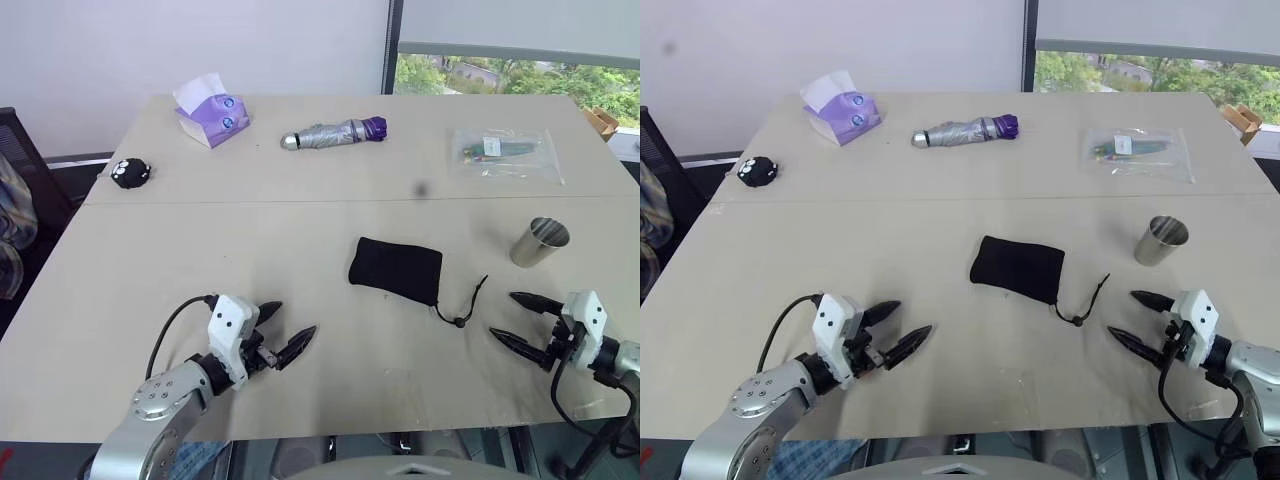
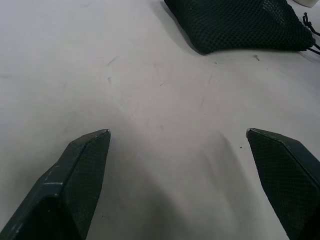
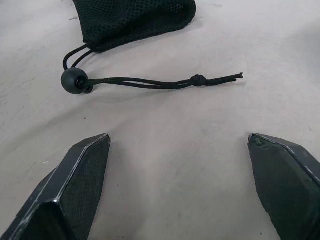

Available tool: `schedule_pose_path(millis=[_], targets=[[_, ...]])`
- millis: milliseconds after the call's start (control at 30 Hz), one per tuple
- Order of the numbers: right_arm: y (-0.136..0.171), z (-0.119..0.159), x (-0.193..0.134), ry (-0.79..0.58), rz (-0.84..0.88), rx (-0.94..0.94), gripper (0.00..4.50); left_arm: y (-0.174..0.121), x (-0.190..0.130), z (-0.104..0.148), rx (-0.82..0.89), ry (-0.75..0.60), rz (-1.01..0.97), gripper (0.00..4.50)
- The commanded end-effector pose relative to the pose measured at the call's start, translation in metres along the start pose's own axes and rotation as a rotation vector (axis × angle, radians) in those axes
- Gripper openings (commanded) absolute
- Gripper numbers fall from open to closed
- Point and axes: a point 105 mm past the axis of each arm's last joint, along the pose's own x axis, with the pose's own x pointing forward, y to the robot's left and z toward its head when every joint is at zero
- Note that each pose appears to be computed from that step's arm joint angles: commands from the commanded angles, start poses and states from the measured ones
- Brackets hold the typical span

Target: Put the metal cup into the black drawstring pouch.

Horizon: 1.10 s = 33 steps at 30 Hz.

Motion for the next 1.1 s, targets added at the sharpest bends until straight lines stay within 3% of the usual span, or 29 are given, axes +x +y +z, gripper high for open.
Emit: schedule_pose_path(millis=[33,800,1033,1100], targets=[[-0.007,0.011,-0.006,-0.033,-0.031,-0.041,4.46,-0.002,-0.002,-0.003,-0.004,0.013,-0.012,4.5],[-0.004,0.018,-0.004,-0.073,-0.035,-0.048,4.46,0.0,0.005,0.004,0.003,-0.004,-0.019,4.5],[0.002,0.038,0.027,-0.102,0.0,-0.075,4.46,0.004,0.002,0.004,0.024,0.006,-0.009,4.5],[0.01,0.04,0.05,-0.039,0.066,-0.106,4.46,0.011,0.0,0.009,0.028,-0.014,0.008,4.5]])
